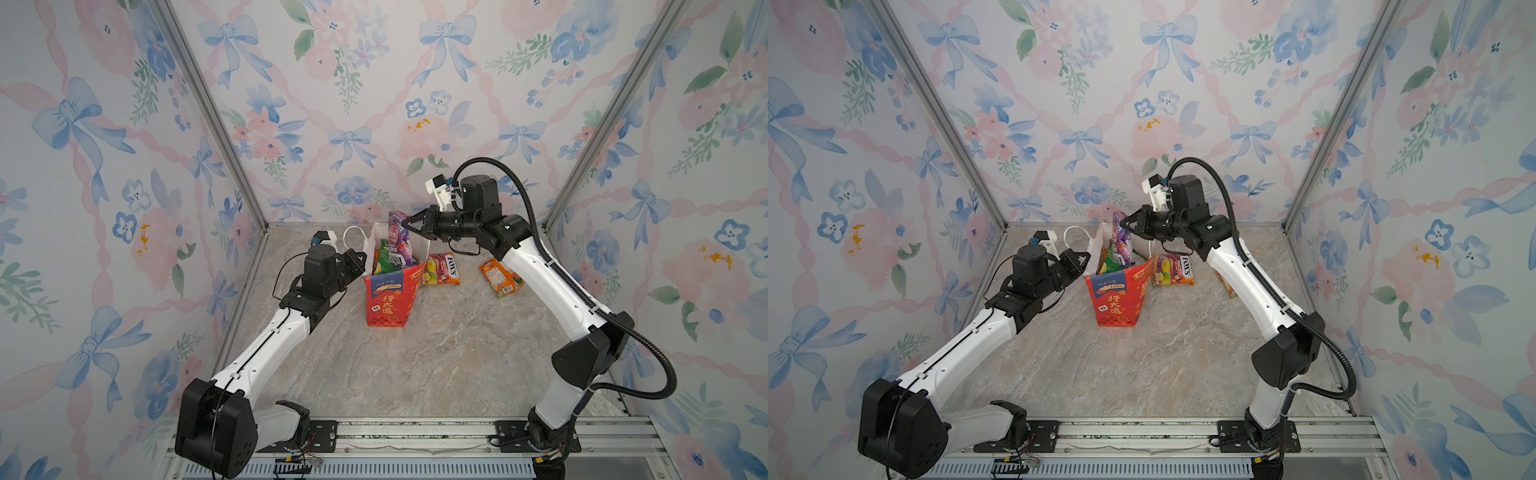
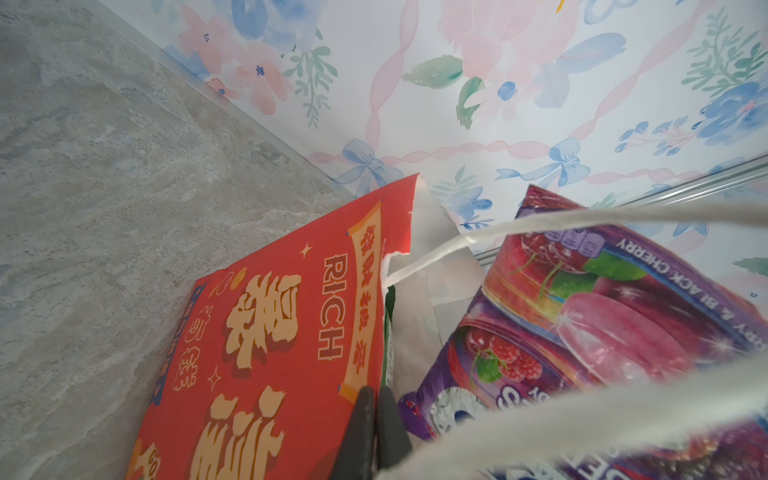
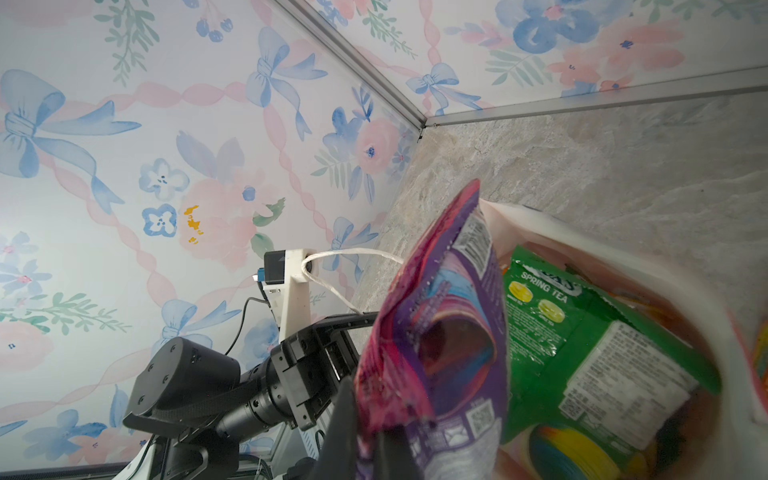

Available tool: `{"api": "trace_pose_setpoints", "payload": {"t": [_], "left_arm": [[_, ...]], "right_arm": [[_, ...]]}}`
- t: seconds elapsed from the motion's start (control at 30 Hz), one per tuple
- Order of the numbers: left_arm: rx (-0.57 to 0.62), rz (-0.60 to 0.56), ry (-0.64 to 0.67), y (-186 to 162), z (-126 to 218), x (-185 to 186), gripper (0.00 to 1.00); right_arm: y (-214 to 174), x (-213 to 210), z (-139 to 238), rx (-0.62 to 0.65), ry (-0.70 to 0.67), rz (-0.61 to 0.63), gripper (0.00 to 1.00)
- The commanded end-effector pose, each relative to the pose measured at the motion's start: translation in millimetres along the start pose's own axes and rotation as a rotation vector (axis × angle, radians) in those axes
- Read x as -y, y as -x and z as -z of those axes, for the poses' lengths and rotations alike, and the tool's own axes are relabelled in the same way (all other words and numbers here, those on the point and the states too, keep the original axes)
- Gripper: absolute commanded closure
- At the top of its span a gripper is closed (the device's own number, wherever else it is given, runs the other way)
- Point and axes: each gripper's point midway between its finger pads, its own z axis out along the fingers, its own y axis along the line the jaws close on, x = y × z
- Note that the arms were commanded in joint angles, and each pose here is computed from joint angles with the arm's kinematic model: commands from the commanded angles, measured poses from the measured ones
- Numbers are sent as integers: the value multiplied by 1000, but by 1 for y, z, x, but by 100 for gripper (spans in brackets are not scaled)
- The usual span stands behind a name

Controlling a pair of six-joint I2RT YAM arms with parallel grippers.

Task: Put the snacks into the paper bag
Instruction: 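Lift the purple packet with the right gripper and carry it above the bag, then lower the purple packet into the bag's opening with the right gripper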

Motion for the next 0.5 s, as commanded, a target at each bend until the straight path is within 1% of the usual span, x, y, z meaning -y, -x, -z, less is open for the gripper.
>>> {"api": "trace_pose_setpoints", "payload": {"t": [0.0,0.3,0.33,0.47], "left_arm": [[6,7,-8,1,-1,-2,93],[10,9,-7,2,0,-3,93],[10,9,-9,2,-1,-3,92],[8,12,-17,2,-2,-1,93]], "right_arm": [[1,-11,3,8,-5,41,100],[-21,8,4,-42,-102,2,100],[-24,9,6,-48,-112,29,100],[-32,17,12,-71,-166,29,100]]}}
